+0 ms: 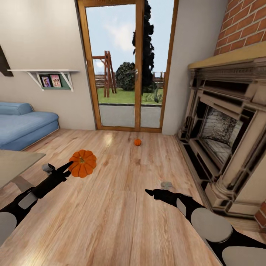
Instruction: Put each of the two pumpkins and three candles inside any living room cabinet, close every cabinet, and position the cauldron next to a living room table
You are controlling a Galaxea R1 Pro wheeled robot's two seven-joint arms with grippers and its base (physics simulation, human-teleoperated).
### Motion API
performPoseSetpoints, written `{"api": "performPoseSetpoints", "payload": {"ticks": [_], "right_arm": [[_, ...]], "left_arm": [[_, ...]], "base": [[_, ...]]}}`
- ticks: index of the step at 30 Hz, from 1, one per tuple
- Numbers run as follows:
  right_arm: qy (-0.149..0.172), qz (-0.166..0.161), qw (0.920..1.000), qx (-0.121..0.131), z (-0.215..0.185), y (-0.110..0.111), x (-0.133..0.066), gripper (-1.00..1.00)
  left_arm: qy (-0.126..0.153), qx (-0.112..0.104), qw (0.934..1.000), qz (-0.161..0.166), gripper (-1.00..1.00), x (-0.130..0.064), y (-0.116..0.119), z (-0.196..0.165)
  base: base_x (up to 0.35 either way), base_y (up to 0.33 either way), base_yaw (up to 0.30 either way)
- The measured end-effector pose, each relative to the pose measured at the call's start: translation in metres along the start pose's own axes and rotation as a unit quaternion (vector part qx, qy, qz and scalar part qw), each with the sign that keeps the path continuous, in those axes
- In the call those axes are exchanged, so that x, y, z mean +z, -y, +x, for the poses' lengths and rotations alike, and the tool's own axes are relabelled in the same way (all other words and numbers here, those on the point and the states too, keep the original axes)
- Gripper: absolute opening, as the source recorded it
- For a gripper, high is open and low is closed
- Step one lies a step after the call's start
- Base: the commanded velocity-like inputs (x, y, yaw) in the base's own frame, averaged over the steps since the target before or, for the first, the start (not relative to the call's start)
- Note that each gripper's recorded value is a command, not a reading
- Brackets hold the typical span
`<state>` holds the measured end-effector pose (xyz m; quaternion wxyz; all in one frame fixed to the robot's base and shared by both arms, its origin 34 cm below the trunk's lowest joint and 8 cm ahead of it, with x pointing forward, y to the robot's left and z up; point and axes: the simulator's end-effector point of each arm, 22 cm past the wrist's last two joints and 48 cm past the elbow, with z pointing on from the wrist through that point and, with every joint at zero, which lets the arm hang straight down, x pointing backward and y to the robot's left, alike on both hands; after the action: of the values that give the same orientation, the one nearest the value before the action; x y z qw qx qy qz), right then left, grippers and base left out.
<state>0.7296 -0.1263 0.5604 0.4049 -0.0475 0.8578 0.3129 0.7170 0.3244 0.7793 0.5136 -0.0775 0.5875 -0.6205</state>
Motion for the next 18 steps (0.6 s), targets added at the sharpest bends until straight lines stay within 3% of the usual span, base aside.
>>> {"api": "performPoseSetpoints", "payload": {"ticks": [9, 18], "right_arm": [[0.004, -0.001, 1.0000, -0.003, -0.005, -0.003, -0.002, 1.00], [0.008, -0.002, 0.9999, -0.006, -0.011, -0.006, -0.005, 1.00]], "left_arm": [[0.001, 0.003, 1.0000, 0.002, -1.00, 0.001, 0.005, -0.002], [0.002, 0.006, 1.0000, 0.006, -1.00, 0.002, 0.011, -0.005]], "base": [[0.335, 0.001, 0.131], [0.337, 0.000, -0.148]]}}
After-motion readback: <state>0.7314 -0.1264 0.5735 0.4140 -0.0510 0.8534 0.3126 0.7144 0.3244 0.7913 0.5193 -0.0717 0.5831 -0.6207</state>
